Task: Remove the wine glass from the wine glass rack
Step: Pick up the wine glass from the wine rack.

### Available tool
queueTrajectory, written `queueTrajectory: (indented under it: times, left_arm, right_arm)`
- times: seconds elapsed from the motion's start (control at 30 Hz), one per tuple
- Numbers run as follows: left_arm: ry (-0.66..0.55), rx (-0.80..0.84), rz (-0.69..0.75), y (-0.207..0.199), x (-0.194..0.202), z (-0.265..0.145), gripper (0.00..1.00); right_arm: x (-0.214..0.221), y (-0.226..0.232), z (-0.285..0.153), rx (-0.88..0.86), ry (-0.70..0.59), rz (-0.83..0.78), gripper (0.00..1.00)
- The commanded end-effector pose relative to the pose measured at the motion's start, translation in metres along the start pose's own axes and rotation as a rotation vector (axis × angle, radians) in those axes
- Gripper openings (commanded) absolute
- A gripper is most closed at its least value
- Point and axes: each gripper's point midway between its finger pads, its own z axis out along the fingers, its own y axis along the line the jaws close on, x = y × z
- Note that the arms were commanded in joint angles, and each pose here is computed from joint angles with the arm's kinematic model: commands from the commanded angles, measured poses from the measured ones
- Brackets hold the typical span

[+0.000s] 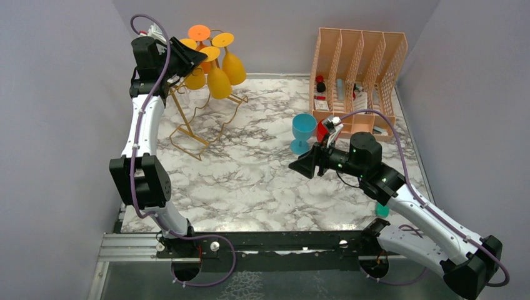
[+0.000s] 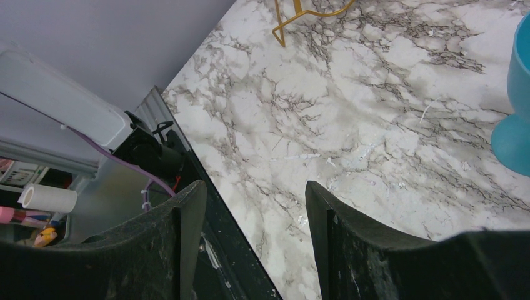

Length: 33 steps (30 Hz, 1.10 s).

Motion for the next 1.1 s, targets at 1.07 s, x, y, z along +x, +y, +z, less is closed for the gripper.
queueTrajectory:
  times: [1.07]
  left_arm:
    - [-0.059, 0.105, -0.088, -0.028, -0.004, -0.011, 0.0]
  right_arm:
    - [-0.005, 0.003, -0.001, -0.003, -0.015, 0.007, 0.63]
